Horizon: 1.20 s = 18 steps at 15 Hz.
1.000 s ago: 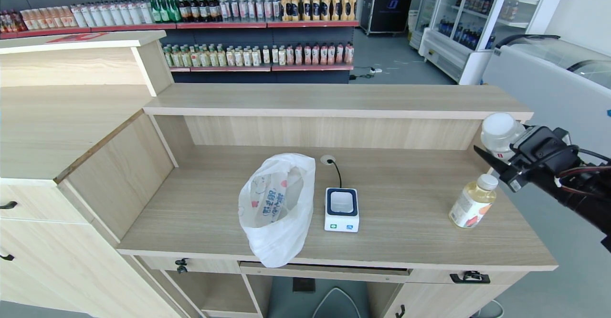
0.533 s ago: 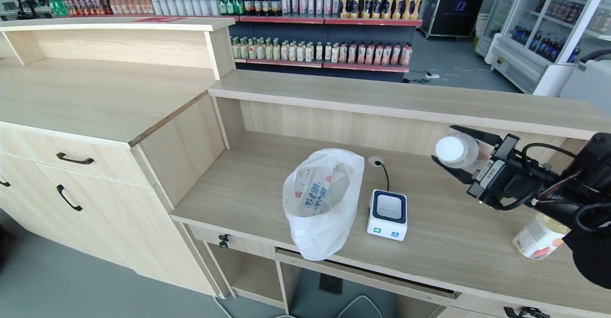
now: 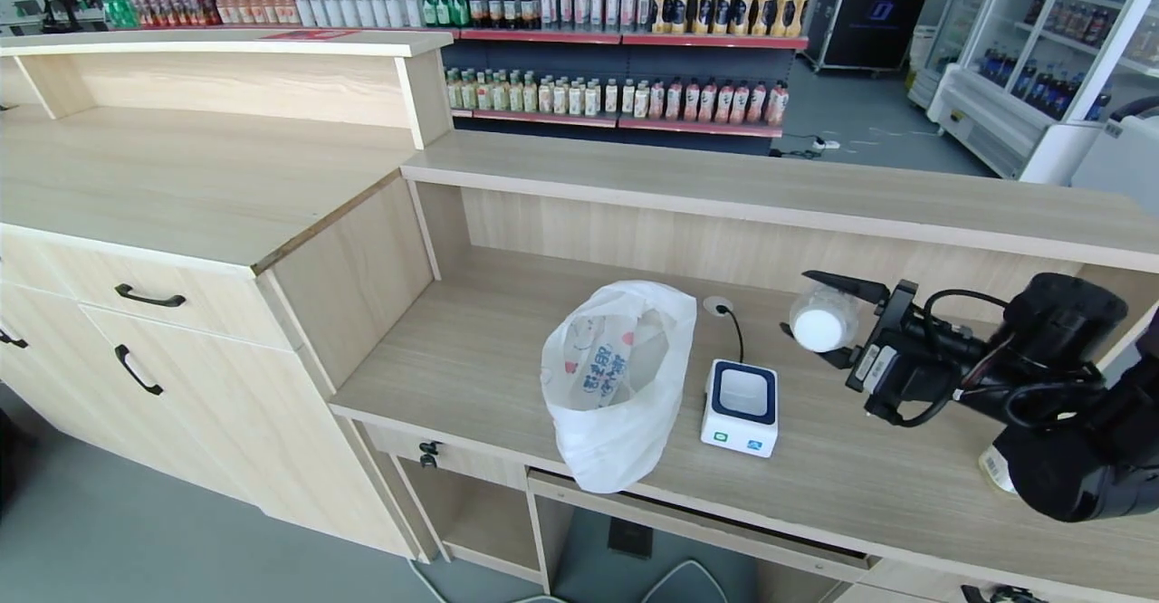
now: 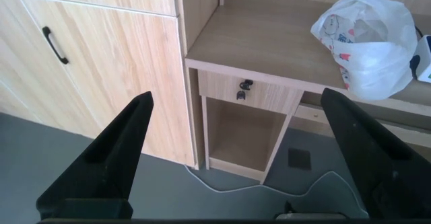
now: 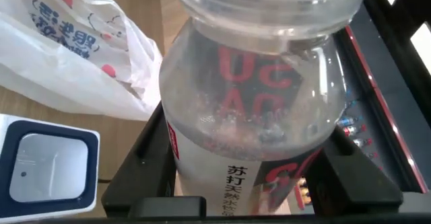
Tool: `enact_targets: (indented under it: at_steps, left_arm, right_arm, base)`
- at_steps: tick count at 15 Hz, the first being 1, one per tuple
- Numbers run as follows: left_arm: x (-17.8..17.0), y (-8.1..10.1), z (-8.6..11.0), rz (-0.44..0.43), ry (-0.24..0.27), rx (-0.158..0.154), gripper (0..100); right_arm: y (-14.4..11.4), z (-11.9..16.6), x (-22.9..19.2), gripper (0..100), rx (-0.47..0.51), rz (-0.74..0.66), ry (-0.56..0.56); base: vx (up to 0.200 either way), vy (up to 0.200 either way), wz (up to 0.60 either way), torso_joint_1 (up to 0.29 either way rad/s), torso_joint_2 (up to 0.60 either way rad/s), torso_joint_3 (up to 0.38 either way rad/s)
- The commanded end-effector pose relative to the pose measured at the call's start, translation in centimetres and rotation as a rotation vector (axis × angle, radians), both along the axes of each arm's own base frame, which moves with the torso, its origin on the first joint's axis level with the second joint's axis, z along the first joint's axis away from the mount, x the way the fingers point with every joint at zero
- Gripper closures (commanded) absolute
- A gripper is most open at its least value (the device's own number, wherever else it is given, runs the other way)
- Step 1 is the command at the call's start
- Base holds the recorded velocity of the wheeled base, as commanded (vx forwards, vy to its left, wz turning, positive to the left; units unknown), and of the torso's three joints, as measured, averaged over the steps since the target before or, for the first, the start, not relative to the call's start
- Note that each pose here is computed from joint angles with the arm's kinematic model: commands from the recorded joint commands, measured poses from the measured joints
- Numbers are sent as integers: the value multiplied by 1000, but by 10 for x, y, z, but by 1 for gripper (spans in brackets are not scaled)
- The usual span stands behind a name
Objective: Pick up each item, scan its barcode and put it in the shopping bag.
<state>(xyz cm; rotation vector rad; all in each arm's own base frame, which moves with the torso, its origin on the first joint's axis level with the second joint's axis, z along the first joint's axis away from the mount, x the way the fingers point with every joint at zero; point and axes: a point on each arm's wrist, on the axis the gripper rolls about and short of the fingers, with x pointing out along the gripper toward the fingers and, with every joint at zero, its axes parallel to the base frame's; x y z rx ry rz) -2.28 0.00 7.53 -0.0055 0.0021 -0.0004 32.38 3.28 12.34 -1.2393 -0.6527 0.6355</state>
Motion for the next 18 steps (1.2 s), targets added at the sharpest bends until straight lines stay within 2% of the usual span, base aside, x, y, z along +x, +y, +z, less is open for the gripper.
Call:
enact_targets:
  at_steps: [1,3,9,18]
  left_arm:
    - [0,0,0,0,-1,-1,0]
    - [0,0,0,0,-1,1,0]
    - [0,0,0,0,-1,-1,0]
    - [0,0,0,0,-1,-1,0]
  right_arm:
    - [2,-23,9,100,-6,21,61]
    - [2,-40,14,100,-11,40,111]
    - [5,-56,27,100,-14,49,130]
    - [6,-67,29,100,-14,95,163]
  base:
    - [0,0,0,0,0,0]
    - [0,0,0,0,0,0]
    - [0,0,0,0,0,0]
    - [0,0,0,0,0,0]
